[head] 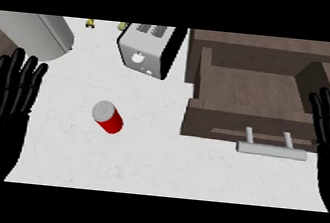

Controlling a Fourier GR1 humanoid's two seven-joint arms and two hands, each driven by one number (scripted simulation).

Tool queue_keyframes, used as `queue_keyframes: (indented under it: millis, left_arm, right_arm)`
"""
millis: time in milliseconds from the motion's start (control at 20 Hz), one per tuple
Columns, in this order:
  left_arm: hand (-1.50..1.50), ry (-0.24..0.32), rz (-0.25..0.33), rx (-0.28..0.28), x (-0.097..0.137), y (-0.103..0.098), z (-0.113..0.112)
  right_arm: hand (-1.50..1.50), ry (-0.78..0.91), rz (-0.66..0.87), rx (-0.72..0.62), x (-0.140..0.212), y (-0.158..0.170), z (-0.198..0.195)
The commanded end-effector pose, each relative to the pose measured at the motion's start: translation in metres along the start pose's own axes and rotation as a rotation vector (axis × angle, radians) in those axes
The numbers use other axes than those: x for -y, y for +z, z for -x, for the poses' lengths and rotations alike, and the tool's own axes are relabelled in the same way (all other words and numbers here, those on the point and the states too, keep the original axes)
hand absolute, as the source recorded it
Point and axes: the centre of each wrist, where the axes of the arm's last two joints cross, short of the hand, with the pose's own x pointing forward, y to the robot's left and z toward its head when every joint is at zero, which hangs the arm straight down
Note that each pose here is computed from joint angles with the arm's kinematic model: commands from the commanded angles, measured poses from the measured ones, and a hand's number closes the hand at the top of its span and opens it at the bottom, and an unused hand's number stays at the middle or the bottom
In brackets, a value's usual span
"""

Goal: Pick up the can, place it into the drawer and close the drawer

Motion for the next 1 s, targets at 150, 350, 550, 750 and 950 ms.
queue_keyframes:
  millis: [150,350,550,750,950]
  left_arm:
    - [-1.50,-0.151,-0.329,-0.035,0.019,0.015,-0.006]
    - [-1.50,-0.159,-0.673,-0.365,0.002,0.039,0.026]
    - [-1.50,-0.130,-0.758,-0.414,0.038,0.043,0.011]
    - [-1.50,-0.150,-0.771,-0.421,0.076,0.038,0.009]
    - [-1.50,-0.143,-0.775,-0.408,0.088,0.027,-0.008]
  right_arm:
    - [-1.50,-0.019,0.014,0.038,-0.001,-0.001,0.005]
    - [-1.50,-0.004,0.129,-0.189,0.014,0.011,0.018]
    - [-1.50,0.007,0.121,-0.242,0.016,0.016,0.011]
    - [-1.50,0.000,0.142,-0.249,0.016,0.014,0.011]
    - [-1.50,0.004,0.153,-0.240,0.017,0.005,0.011]
